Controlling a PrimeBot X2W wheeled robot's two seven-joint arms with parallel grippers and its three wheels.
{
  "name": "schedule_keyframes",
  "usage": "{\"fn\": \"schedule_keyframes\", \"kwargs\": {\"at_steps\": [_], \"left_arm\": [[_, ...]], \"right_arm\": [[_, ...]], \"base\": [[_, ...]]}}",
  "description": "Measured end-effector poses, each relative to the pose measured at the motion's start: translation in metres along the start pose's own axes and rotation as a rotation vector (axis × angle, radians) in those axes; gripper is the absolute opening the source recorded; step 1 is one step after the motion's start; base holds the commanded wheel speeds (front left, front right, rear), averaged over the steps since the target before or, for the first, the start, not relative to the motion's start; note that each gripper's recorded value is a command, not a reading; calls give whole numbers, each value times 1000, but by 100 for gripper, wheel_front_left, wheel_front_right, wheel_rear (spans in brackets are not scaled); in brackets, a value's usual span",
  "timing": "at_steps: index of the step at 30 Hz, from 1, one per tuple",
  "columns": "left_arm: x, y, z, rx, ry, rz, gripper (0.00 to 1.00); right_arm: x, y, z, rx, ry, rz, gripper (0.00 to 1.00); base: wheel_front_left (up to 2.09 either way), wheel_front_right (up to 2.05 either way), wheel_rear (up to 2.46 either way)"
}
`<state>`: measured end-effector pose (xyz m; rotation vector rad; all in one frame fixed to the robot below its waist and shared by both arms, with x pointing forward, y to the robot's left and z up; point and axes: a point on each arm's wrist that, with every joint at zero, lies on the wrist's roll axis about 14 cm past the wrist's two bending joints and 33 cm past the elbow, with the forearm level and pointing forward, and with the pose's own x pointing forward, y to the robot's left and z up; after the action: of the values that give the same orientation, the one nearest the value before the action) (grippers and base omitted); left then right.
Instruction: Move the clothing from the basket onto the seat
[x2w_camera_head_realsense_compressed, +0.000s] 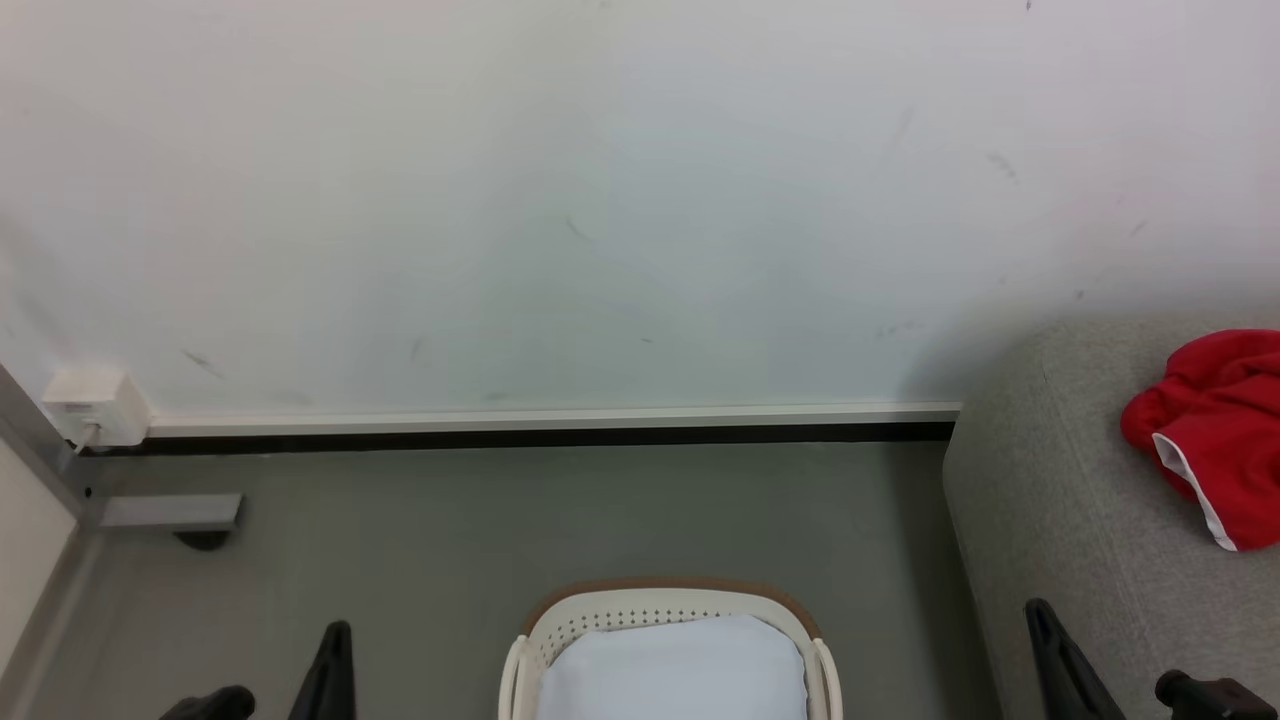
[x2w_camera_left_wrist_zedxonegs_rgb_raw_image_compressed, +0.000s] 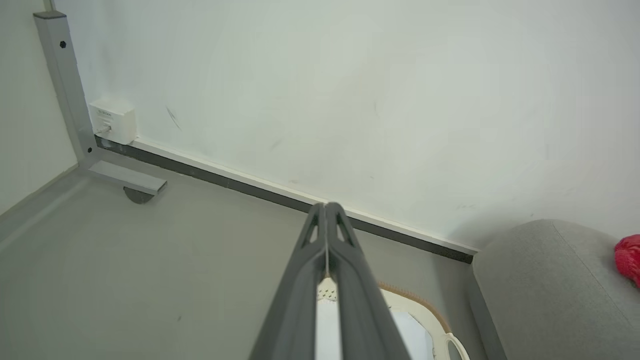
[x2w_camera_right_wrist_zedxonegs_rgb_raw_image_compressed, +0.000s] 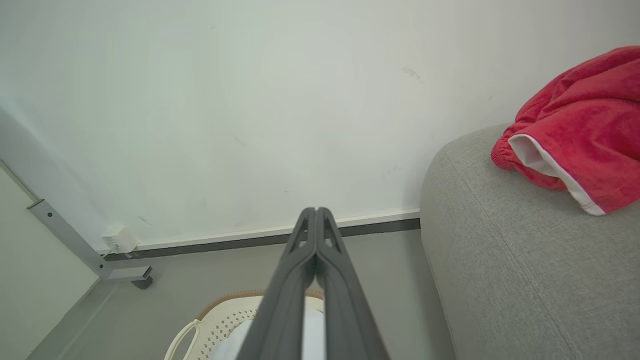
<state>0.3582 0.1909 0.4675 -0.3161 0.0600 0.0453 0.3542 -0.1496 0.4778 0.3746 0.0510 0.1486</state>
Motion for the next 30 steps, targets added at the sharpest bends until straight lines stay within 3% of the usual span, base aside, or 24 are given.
{"fn": "schedule_keyframes", "kwargs": {"at_steps": [30], "left_arm": [[9,3,8,-450,13,36,0]], "right_arm": [[9,-22,15,427,-33,-101,0]], "base": [[0,0,0]]}}
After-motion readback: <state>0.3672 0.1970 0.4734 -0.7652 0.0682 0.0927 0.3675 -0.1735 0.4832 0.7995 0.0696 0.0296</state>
